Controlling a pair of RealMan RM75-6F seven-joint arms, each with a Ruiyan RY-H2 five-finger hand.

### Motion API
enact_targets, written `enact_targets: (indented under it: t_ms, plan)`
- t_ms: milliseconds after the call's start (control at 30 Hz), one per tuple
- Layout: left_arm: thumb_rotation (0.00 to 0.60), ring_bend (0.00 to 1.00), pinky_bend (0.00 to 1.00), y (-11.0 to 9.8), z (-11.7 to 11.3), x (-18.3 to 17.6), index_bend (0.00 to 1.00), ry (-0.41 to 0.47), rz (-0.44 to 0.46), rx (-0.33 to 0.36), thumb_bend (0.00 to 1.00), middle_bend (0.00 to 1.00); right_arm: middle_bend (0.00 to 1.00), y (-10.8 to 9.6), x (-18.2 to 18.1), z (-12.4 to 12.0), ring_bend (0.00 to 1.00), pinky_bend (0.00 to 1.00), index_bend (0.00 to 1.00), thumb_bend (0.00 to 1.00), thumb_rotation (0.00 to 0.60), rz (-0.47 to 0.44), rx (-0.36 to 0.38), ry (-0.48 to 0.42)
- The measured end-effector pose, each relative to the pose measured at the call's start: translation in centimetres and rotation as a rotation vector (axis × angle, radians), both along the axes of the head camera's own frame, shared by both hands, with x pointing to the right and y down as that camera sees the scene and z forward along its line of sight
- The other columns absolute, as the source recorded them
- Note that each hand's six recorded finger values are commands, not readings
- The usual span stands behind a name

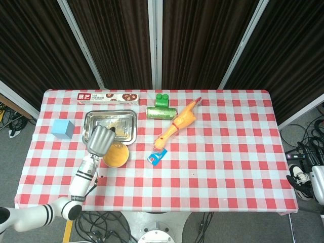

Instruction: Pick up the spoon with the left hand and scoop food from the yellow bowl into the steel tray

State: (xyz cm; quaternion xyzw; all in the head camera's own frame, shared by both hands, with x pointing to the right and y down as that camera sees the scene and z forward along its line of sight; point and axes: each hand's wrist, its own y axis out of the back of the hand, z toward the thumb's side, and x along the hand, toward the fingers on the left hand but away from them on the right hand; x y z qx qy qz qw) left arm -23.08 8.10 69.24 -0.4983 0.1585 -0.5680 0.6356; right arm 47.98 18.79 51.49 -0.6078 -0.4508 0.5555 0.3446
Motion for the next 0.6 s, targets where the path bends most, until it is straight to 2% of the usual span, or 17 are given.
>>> enact_targets:
  t_ms: [100,233,400,600]
  plan:
    - [0.6,0.96,0.98,-1.7,0.4,-1.2,0.71,0.113,-0.119,-0.09,0.42,0.97,0.13,-0.1,0.1,0.1,0.0,0.04,0.0,0.16,0.6,0.001,-0.001,-0.001]
    - [0.6,0.96,0.98,-3.8,1.4,-2.8,0.7,0.187,-0.253,-0.176,0.42,0.97,0.13,-0.1,0.2,0.4,0.0,0.04,0.0,0.16,0.6,0.001,-0.008,-0.004]
    - [0.6,0.96,0.98,-5.9,3.0,-4.8,0.65,0.181,-0.354,-0.226,0.42,0.97,0.13,-0.2,0.4,0.5,0.0,0.04,0.0,0.16,0.6,0.003,-0.01,-0.005]
    - [0.6,0.96,0.98,-6.6,4.6,-5.3,0.55,0.175,-0.414,-0.29,0.41,0.96,0.13,-0.2,0.5,0.6,0.0,0.04,0.0,0.16,0.6,0.006,-0.013,-0.006]
